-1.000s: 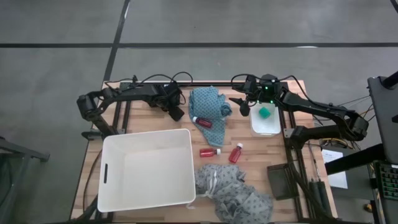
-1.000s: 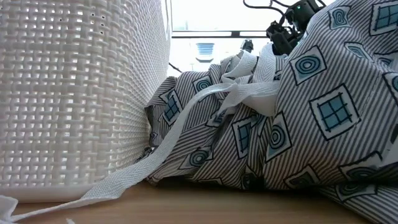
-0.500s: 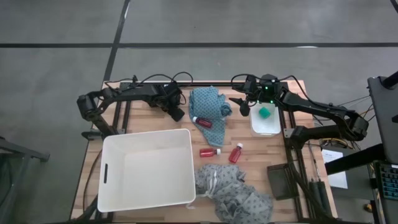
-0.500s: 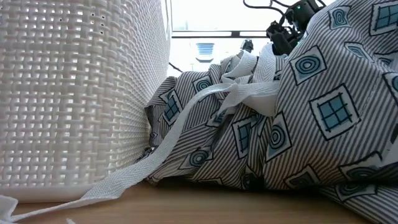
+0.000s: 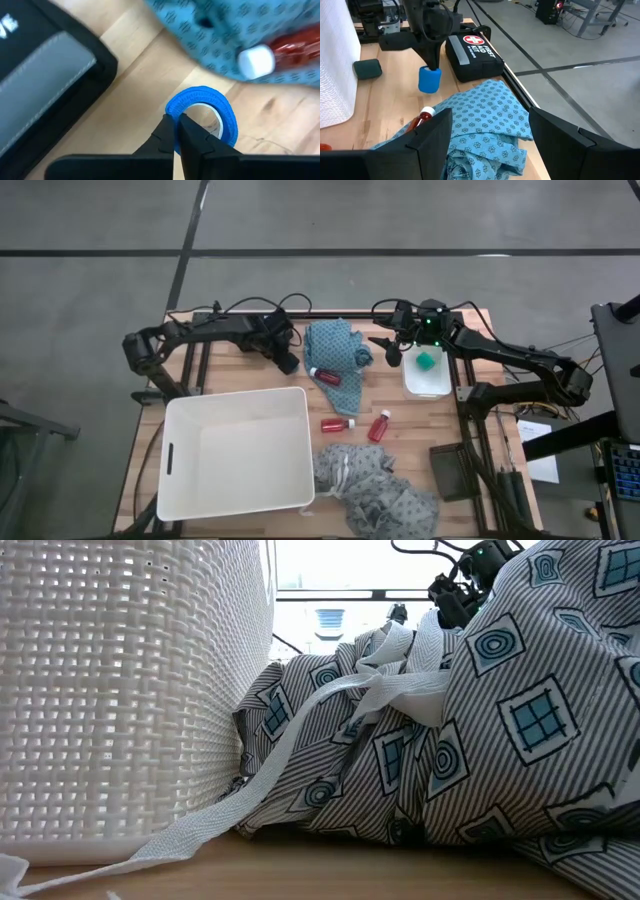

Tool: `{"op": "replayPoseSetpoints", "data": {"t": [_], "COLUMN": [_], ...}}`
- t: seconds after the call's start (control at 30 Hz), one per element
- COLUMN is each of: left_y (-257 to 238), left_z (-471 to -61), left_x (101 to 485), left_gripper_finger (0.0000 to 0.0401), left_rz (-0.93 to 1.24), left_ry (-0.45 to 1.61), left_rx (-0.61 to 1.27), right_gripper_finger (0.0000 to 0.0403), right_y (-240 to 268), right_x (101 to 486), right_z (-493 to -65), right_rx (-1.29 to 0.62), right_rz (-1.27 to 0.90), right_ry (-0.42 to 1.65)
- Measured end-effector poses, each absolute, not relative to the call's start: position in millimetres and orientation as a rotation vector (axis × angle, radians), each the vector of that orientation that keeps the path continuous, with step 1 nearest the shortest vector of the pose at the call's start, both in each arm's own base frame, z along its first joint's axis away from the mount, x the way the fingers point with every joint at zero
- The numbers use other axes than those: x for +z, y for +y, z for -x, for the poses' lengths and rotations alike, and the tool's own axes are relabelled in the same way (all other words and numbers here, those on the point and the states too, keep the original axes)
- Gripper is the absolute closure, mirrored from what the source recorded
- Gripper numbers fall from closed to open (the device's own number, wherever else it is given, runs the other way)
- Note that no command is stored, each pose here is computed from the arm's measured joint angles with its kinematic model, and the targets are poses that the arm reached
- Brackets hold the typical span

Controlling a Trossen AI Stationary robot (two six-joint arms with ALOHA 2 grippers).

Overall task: Pick & Place Medicine items
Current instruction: Put the blue bandage into the small white bin

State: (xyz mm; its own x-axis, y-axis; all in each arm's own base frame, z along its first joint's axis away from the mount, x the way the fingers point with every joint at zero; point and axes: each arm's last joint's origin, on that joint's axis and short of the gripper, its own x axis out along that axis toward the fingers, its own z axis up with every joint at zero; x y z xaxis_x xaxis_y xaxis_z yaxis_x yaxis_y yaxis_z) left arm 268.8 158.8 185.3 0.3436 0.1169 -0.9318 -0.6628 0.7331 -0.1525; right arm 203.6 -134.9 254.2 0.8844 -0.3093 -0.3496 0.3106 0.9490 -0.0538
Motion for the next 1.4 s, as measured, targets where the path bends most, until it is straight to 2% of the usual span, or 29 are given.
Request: {"op": "replayPoseSetpoints", "data": {"t": [0.23, 0.57, 0.93, 1.23, 1.4], "left_y": [155.3, 151.0, 136.0, 120.0, 116.9], "left_z": [-278.0, -298.6, -317.8, -334.6, -338.7], "left_x": [210.0, 253.3, 271.9, 282.7, 284.9], "left_gripper_finger": [0.0393, 0.0393, 0.0393, 0.0392, 0.0374], "left_rz": [0.505, 0.379, 0.304, 0.056, 0.012], "left_ry": [1.001, 0.601, 0.387, 0.239, 0.195], "left_rx": [0.503, 0.447, 0.368, 0.27, 0.249], "right_gripper_finger": [0.0142, 0.0142, 0.0142, 0.0142, 0.0142], "right_y": [-134.9, -134.9, -134.9, -134.9, -134.9], "right_x": [254.2, 254.2, 254.1, 254.2, 254.2], "right_z": [-203.6, -203.6, -203.6, -203.6, -203.6], "right_rx": [-0.323, -0.323, -0.323, -0.323, -0.323], "right_rz": [-0.004, -0.004, -0.004, -0.004, -0.004], "right_ry": [0.363, 0.363, 0.363, 0.363, 0.363]}}
